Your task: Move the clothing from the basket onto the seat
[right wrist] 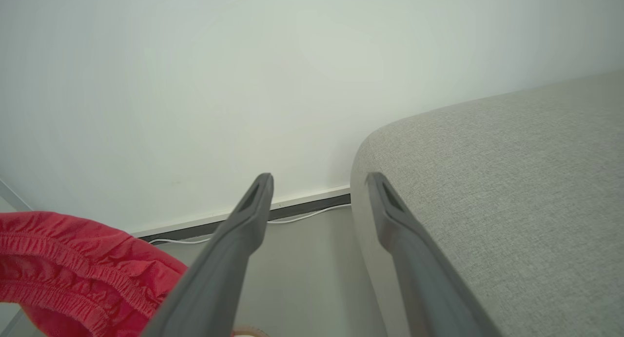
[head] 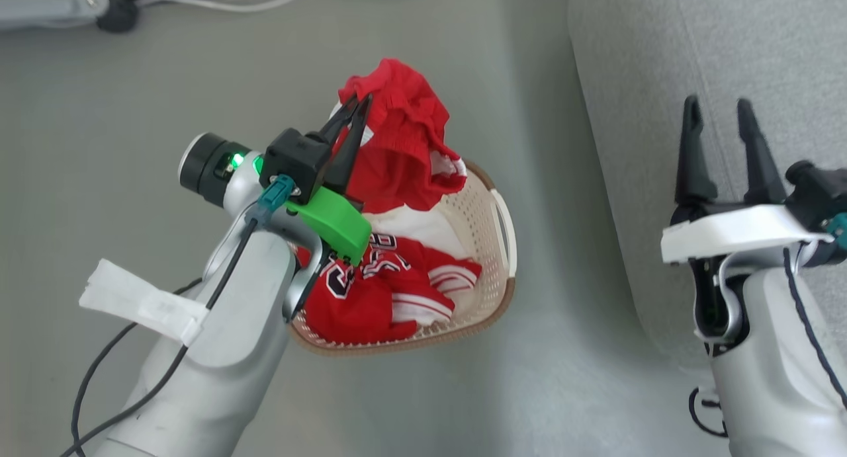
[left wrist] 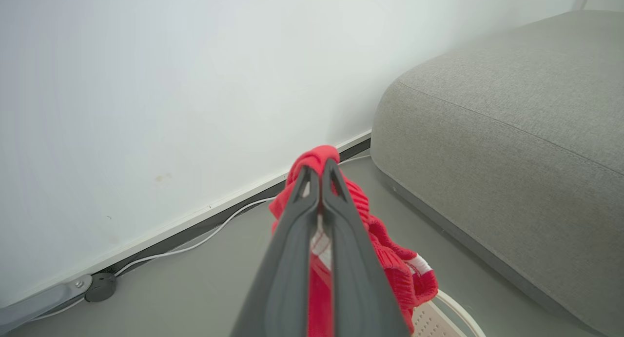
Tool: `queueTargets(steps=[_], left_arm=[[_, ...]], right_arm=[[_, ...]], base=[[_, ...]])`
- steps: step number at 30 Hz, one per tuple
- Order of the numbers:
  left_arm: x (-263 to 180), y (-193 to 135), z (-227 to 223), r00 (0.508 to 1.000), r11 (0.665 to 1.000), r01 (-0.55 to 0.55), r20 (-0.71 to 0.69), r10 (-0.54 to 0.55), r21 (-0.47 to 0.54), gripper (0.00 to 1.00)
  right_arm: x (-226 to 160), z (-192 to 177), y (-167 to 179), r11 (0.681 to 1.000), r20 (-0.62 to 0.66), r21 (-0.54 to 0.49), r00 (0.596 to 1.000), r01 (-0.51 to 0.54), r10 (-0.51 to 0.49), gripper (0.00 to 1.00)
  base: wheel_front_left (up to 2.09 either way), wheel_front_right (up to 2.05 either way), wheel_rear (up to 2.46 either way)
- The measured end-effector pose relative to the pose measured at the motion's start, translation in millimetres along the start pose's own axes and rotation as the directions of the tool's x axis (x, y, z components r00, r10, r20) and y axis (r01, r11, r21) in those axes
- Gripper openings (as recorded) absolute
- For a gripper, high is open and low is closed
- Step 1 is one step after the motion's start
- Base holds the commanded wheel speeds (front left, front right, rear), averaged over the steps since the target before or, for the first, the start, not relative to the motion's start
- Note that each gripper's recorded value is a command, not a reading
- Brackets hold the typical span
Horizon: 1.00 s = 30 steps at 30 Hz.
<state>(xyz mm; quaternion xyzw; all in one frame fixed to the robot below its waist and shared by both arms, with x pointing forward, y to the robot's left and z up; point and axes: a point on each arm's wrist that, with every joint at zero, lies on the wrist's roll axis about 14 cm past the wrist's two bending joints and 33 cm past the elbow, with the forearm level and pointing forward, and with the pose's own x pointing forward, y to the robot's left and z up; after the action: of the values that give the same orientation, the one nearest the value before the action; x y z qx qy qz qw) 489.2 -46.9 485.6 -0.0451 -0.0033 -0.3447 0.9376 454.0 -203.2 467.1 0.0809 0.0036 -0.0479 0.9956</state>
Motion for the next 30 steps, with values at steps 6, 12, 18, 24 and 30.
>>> queueTargets(steps=[6,12,18,24,30], left_arm=[[-17.1,-2.5,22.5,1.000,0.999,-0.021,0.022,0.020,0.043,0.00],[-35.5,-5.1,42.0,0.998,0.996,-0.045,0.042,0.041,0.079,0.00],[-55.0,-9.1,60.5,0.996,0.991,-0.068,0.066,0.060,0.113,0.00],[-67.5,-21.1,81.2,0.994,0.987,-0.060,0.102,0.045,0.148,0.00],[-77.2,-36.8,110.0,0.988,0.982,-0.043,0.155,0.014,0.186,0.00]], right_arm=[[-20.1,5.9,11.1,0.999,-0.002,0.014,0.999,-0.039,0.039,1.00],[-39.3,10.6,30.2,0.994,-0.002,0.014,0.994,-0.110,0.110,1.00],[-60.5,9.7,59.7,0.976,-0.015,0.008,0.976,-0.216,0.216,1.00],[-79.2,10.8,96.9,0.938,-0.020,-0.018,0.938,-0.346,0.346,1.00],[-102.9,5.5,140.5,0.867,-0.046,-0.057,0.869,-0.494,0.492,1.00]], base=[[0.00,0.00,0.00],[0.00,0.00,0.00],[0.00,0.00,0.00],[0.00,0.00,0.00],[0.00,0.00,0.00]])
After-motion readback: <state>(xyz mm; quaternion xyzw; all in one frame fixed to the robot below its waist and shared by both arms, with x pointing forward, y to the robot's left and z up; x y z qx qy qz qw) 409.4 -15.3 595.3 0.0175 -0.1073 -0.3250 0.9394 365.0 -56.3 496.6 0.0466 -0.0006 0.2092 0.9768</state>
